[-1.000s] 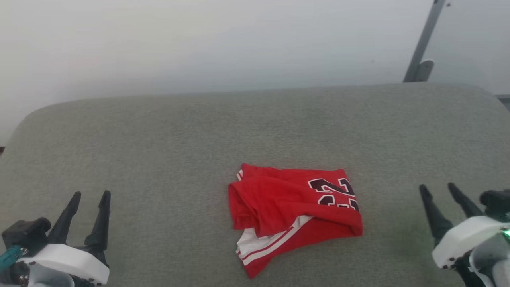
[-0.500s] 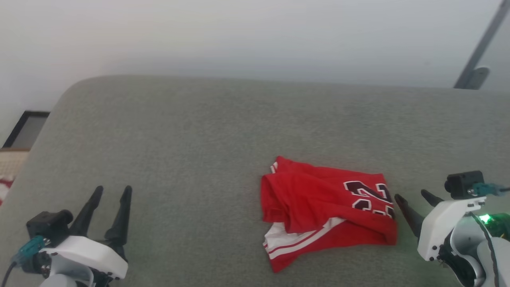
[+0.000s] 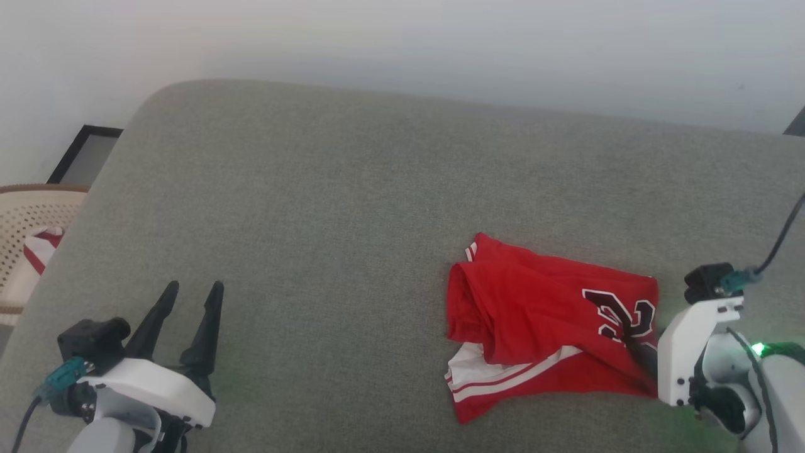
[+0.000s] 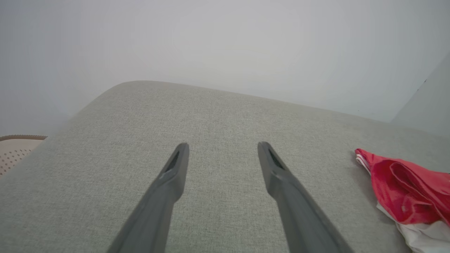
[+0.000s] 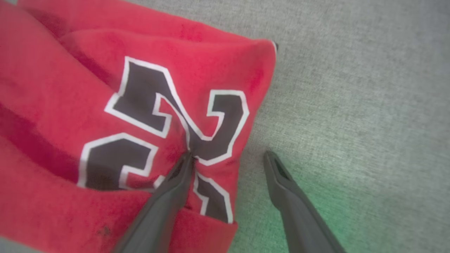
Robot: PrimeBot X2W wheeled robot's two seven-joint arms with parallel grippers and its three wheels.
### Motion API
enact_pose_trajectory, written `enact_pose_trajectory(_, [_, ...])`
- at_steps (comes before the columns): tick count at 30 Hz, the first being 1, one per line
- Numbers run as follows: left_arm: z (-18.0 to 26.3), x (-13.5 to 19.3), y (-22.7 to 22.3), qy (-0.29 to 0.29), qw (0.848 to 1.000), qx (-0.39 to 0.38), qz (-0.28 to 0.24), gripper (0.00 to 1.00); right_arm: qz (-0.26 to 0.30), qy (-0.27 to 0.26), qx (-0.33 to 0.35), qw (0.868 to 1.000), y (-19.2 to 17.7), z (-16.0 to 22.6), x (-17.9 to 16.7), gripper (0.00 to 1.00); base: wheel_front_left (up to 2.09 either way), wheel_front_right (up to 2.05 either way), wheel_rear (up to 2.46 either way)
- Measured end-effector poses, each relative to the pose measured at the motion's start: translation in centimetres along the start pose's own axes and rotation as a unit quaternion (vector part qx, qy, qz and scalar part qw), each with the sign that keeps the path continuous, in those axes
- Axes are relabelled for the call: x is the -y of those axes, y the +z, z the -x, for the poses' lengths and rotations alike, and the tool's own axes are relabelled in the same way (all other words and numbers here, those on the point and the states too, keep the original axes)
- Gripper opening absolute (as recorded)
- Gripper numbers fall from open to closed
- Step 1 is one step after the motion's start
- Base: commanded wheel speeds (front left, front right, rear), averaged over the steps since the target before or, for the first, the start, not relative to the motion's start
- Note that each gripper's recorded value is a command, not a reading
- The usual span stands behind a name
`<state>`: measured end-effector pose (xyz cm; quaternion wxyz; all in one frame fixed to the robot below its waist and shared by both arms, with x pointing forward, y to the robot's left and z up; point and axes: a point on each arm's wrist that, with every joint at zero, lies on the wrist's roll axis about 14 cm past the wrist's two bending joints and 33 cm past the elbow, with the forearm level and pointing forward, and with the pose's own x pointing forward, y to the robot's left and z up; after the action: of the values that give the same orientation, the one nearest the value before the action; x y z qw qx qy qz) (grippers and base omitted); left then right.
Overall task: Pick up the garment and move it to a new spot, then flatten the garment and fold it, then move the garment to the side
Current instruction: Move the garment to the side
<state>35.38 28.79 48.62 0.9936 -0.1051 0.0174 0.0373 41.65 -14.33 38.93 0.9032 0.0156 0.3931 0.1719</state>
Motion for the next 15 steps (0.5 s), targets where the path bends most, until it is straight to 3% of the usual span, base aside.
enact_pose_trajectory(6, [-0.1,-0.2,-0.3,0.004,1.000,-0.007,-0.001,1.00,-0.008,0.009,-0.059,0.998,-0.5,-1.2,-0.4,1.00,0.00,0.00,0.00])
enact_pose_trajectory(7, [-0.1,-0.2,-0.5,0.004,1.000,-0.008,-0.001,1.00,-0.009,0.010,-0.064,0.998,-0.5,-1.3,-0.5,0.49,0.00,0.00,0.00])
enact_pose_trajectory(8, [-0.1,-0.2,-0.5,0.004,1.000,-0.010,-0.001,1.00,-0.010,0.010,-0.067,0.998,-0.5,-1.4,-0.5,0.49,0.00,0.00,0.00])
enact_pose_trajectory(9, [-0.2,-0.2,-0.6,0.004,1.000,-0.010,-0.001,1.00,-0.011,0.010,-0.069,0.998,-0.4,-1.4,-0.4,0.02,0.00,0.00,0.00])
enact_pose_trajectory(15, [-0.8,-0.1,-0.4,0.002,1.000,-0.008,-0.001,1.00,-0.019,0.005,-0.060,0.998,0.2,-1.4,-0.1,0.00,0.00,0.00,0.00])
